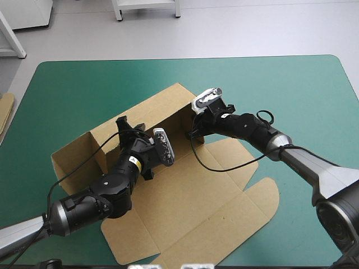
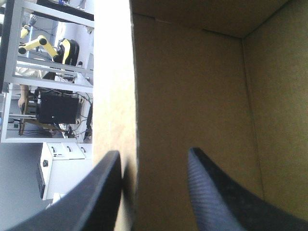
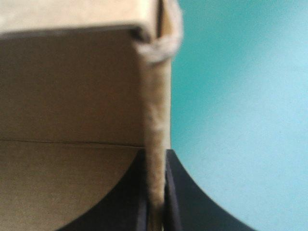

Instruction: Fold the box

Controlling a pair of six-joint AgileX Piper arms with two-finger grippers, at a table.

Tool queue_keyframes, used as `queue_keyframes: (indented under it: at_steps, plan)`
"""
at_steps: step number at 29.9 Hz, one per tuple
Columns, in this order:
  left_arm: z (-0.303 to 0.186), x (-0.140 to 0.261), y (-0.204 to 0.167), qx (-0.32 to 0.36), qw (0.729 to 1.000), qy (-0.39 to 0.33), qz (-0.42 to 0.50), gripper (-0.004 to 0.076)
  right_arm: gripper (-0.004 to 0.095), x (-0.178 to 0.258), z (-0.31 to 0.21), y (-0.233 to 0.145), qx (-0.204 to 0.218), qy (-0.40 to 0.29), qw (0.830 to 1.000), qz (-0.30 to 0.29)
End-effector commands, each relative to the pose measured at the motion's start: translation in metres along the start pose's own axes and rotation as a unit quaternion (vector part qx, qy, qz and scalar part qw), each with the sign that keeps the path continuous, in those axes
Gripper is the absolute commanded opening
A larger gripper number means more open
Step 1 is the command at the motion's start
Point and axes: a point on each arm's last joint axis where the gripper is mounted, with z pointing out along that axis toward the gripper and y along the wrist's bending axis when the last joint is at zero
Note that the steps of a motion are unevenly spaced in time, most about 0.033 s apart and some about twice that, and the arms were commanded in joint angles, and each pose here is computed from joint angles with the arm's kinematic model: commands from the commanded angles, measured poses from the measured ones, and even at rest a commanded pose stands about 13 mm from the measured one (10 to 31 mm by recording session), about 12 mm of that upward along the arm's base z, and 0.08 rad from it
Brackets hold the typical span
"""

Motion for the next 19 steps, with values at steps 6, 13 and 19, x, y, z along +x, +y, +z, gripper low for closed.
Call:
queue_keyframes:
  at_steps: [6,13,19]
  plan:
    - [-0.024,-0.022,0.013,-0.016,0.998,-0.043,-0.043,0.0341,-0.0003,-0.02,-0.013,0.0,0.015,-0.045,0.999,0.024]
    - [-0.048,-0.042,0.019,0.032,0.991,-0.048,-0.125,0.0341,-0.0003,-0.02,-0.013,-0.001,0.022,-0.05,0.998,0.032]
    - [-0.069,-0.052,0.052,0.019,0.982,-0.038,-0.186,0.0341,-0.0003,-0.02,-0.014,-0.01,0.032,-0.051,0.997,0.046]
